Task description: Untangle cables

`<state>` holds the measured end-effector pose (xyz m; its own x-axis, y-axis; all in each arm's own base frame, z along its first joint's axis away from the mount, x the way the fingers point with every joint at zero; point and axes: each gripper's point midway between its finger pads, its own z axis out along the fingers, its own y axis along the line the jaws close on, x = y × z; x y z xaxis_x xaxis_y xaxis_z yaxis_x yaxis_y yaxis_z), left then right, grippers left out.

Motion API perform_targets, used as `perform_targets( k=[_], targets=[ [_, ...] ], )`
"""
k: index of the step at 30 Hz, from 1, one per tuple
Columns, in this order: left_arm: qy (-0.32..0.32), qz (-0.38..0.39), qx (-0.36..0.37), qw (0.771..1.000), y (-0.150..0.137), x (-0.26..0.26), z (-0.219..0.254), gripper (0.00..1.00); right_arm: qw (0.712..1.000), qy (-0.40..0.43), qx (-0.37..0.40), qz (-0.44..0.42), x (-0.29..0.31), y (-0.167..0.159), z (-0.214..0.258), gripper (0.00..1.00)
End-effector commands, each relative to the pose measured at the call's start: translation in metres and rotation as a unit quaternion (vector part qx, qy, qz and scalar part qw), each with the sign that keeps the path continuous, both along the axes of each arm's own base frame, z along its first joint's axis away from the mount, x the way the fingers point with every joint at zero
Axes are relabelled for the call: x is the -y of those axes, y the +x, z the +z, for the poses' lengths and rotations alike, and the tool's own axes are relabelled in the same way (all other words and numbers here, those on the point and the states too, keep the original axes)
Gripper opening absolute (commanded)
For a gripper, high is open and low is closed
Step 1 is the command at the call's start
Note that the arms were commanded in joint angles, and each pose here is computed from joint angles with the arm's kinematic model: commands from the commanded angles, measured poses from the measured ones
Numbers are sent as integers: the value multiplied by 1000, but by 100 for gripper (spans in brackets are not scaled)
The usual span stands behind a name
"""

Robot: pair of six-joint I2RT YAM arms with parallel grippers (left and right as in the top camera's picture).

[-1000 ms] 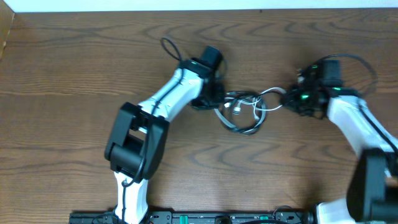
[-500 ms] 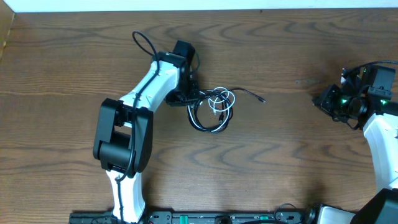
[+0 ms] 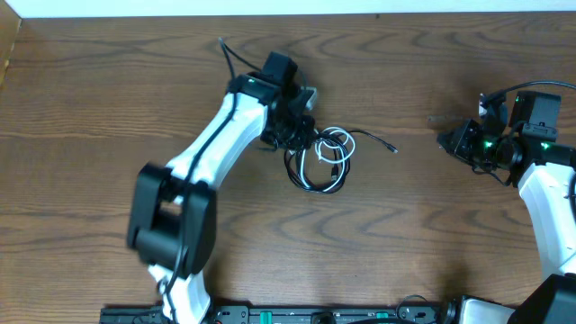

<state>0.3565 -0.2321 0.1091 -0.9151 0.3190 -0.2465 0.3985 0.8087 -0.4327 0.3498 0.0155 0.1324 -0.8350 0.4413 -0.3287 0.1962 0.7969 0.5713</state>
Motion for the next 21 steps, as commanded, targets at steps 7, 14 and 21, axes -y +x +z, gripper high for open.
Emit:
perform_targets(
  k=[7, 14, 21],
  targets=[
    [-61, -47, 104, 992, -20, 18, 92, 7, 1000, -4, 5, 9, -2, 1, 1, 10],
    [-149, -41, 94, 984, -23, 49, 119, 7, 992, 79, 42, 90, -51, 2, 21, 11],
    [-228, -2, 94, 969, -11, 57, 156, 7, 980, 108, 48, 160, -103, 1, 22, 40]
  ],
)
